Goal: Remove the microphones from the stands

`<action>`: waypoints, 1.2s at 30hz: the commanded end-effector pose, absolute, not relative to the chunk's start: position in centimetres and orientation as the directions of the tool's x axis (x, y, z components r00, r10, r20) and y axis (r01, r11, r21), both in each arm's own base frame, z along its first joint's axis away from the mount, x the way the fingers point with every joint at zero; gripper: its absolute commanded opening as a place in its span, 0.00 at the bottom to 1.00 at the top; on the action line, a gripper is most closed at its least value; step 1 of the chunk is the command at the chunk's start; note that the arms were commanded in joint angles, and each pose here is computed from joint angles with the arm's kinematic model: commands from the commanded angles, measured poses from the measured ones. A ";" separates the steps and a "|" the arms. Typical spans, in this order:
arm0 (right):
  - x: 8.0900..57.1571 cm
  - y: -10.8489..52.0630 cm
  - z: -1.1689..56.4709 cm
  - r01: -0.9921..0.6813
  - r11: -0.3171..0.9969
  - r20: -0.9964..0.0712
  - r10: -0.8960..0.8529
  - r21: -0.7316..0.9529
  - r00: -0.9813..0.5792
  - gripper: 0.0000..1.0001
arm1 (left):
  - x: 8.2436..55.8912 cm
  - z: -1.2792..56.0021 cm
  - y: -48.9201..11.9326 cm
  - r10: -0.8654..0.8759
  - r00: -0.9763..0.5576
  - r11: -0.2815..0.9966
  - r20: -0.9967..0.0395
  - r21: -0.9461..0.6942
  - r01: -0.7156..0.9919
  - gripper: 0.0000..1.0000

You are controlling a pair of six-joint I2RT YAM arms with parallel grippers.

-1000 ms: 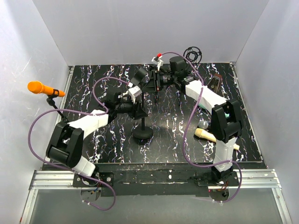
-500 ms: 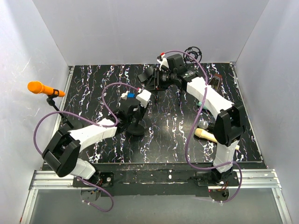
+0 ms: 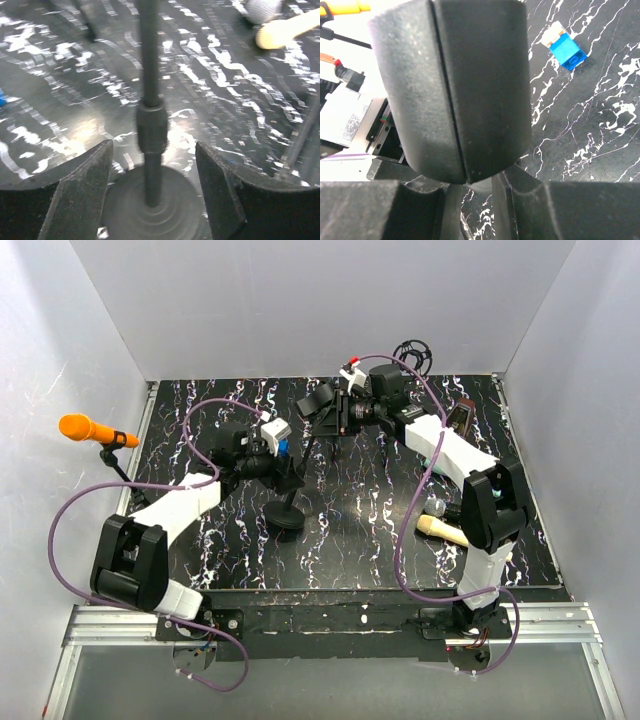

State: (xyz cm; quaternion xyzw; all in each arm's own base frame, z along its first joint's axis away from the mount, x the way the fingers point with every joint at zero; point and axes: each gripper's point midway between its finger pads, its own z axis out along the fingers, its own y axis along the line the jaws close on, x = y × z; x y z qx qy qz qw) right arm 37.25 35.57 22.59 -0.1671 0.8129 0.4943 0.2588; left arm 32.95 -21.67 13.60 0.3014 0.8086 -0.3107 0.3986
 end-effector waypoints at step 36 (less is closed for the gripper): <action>36.7 32.2 23.4 -0.386 0.579 -0.540 0.115 0.718 -0.834 0.01 | 31.3 17.8 -27.9 0.302 -0.399 0.630 -0.866 -0.133 0.765 0.69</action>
